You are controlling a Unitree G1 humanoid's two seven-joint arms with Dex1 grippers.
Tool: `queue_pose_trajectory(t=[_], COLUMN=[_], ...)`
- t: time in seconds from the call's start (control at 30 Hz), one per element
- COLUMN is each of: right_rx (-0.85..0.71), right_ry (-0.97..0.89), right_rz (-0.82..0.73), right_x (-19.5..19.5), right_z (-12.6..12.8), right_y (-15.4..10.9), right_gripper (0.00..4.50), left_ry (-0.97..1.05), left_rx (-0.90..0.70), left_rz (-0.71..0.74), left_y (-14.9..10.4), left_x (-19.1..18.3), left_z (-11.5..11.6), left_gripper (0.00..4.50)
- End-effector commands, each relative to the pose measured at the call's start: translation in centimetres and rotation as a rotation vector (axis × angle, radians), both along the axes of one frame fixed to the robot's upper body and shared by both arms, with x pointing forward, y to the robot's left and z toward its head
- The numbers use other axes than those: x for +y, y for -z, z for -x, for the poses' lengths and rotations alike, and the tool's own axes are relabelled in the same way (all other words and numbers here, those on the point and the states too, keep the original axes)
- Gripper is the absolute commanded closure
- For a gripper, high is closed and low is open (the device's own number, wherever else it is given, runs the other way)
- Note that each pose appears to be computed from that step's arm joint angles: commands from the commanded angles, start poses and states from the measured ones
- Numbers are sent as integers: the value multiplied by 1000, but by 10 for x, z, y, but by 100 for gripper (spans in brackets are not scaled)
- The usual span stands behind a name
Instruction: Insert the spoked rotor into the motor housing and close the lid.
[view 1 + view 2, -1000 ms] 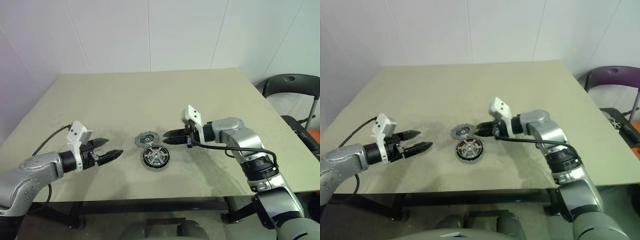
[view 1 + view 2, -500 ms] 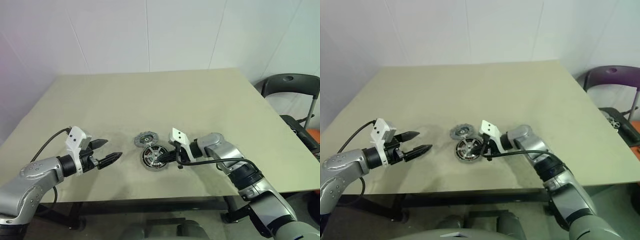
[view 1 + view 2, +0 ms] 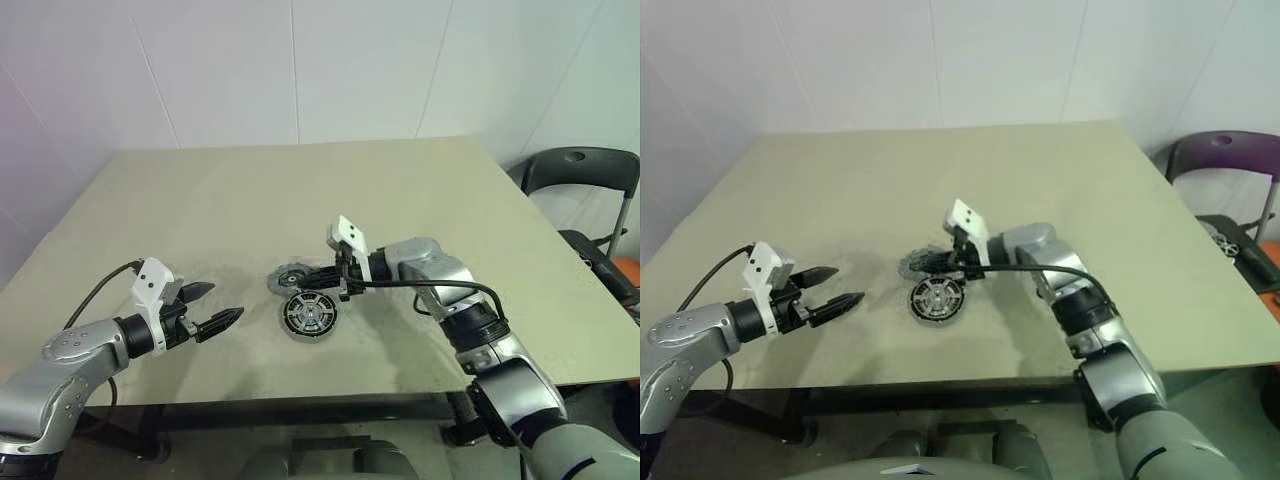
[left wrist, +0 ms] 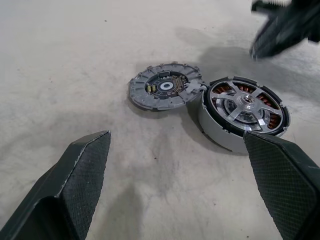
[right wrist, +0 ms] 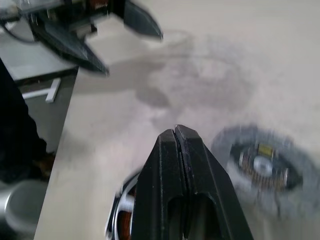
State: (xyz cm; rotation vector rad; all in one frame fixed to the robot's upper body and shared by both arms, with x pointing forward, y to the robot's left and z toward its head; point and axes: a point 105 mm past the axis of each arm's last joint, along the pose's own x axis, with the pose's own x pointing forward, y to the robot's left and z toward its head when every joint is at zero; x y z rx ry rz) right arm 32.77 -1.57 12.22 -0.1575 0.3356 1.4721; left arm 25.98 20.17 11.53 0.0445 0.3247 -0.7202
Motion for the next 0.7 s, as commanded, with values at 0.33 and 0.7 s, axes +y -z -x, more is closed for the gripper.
queue_pose_trajectory(t=[0.33,0.7], right_rx=[16,-23], right_ry=[-21,23], right_rz=[142,-11], right_x=[-3,-7], right_z=[1,-16], right_y=[46,-5], right_gripper=[449,449], left_ry=[-14,-14], left_rx=[-60,-61], left_rz=[-8,-10], left_y=[-12,-11], left_x=[3,1], left_z=[-1,-2], left_gripper=[0,0])
